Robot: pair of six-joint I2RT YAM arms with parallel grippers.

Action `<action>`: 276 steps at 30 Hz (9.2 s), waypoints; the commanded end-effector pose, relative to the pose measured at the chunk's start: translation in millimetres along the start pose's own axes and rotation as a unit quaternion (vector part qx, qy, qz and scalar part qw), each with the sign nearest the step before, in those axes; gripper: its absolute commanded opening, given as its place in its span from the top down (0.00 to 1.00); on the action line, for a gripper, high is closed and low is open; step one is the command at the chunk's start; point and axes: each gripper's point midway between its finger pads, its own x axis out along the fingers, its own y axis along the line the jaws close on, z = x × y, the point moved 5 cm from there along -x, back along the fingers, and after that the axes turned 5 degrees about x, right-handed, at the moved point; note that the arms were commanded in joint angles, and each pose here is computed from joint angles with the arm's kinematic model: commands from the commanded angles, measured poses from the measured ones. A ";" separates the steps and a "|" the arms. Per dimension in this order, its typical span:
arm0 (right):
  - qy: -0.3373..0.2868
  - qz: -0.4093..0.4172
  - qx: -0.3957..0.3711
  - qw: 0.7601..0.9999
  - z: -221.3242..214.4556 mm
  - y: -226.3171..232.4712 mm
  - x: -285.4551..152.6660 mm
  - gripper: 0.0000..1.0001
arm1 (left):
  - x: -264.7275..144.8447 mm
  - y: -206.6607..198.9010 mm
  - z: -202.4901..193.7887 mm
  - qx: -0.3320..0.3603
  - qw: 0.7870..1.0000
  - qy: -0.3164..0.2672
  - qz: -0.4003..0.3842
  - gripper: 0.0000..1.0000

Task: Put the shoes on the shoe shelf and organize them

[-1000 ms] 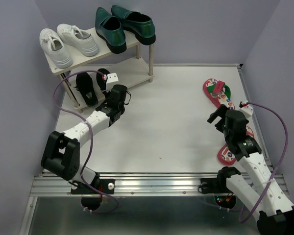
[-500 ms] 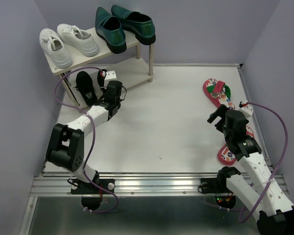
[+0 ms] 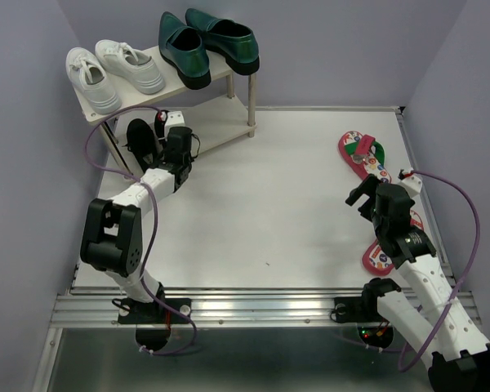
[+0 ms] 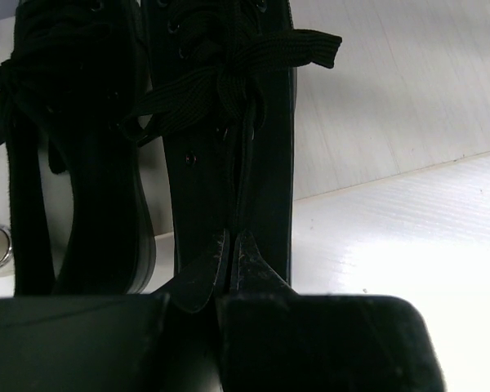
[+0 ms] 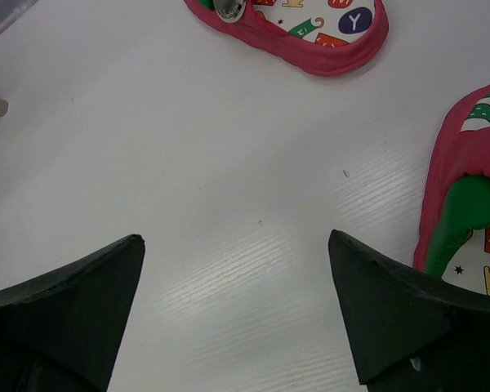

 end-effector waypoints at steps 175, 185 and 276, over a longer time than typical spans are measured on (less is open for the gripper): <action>0.185 0.263 -0.193 0.927 -127.5 200.7 57.1 0.99 | -251.7 10.8 55.0 -0.143 0.972 -0.126 -0.135 0.08; 0.142 0.330 -0.133 0.924 -93.4 265.6 54.6 0.99 | -256.3 22.5 62.0 -0.155 0.971 -0.139 -0.120 0.08; 0.028 -0.281 0.075 0.956 -51.5 -33.2 -13.8 0.00 | -253.0 11.8 37.8 -0.128 0.970 -0.115 -0.170 0.09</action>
